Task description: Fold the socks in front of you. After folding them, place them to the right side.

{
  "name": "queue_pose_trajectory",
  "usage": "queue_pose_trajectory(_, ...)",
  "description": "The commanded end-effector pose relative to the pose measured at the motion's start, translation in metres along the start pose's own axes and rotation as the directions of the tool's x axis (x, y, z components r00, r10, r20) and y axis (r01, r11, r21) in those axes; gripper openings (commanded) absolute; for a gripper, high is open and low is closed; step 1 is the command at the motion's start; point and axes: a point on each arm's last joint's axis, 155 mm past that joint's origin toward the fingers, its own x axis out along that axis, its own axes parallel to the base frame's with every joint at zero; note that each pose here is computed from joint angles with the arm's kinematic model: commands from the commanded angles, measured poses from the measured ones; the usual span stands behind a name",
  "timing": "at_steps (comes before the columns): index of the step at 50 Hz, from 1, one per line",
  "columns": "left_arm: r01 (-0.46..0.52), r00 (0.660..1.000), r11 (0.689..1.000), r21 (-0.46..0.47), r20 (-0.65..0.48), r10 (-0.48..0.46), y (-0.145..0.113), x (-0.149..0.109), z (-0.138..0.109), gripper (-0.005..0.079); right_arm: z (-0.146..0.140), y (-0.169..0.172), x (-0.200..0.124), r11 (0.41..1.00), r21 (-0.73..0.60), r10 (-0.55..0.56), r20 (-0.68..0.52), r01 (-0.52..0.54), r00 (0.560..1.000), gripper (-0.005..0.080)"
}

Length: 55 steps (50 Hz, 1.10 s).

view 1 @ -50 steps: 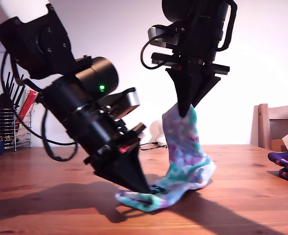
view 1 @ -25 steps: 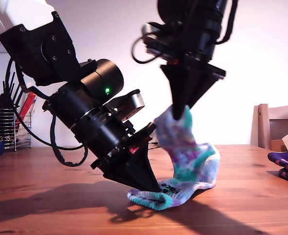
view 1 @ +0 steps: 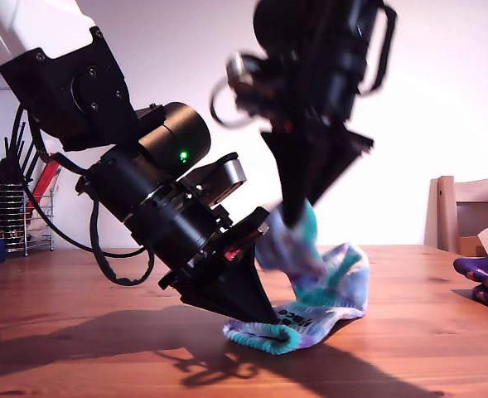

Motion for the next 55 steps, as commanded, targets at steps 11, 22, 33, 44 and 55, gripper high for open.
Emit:
queue_pose_trajectory(11, -0.005, 0.999, 1.0, -0.03, -0.05, 0.003, 0.02, 0.006, -0.023, -0.0024, 0.007, 0.007, 0.003, 1.0, -0.007, 0.03, 0.044, -0.03, 0.999, -0.0012)
queue_pose_trajectory(22, 0.001, 1.0, 1.0, -0.027, -0.016, -0.002, 0.029, -0.003, -0.015, -0.0024, -0.001, 0.011, 0.013, 0.998, -0.005, 0.055, 0.026, -0.055, 0.998, -0.0012)
queue_pose_trajectory(33, 0.091, 0.995, 0.995, -0.027, 0.029, -0.09, 0.015, -0.014, -0.002, -0.0024, 0.004, 0.014, 0.016, 0.997, -0.008, 0.074, 0.056, -0.074, 0.996, -0.0012)
queue_pose_trajectory(44, 0.16, 0.987, 0.986, -0.043, 0.034, -0.158, 0.002, -0.017, 0.0, -0.0024, 0.01, 0.012, 0.023, 0.997, -0.005, 0.072, 0.069, -0.072, 0.995, -0.0012)
queue_pose_trajectory(55, 0.118, 0.993, 0.992, -0.039, 0.028, -0.117, 0.01, -0.027, 0.001, -0.0024, 0.015, 0.02, 0.036, 0.994, -0.019, 0.106, 0.072, -0.104, 0.992, -0.0012)
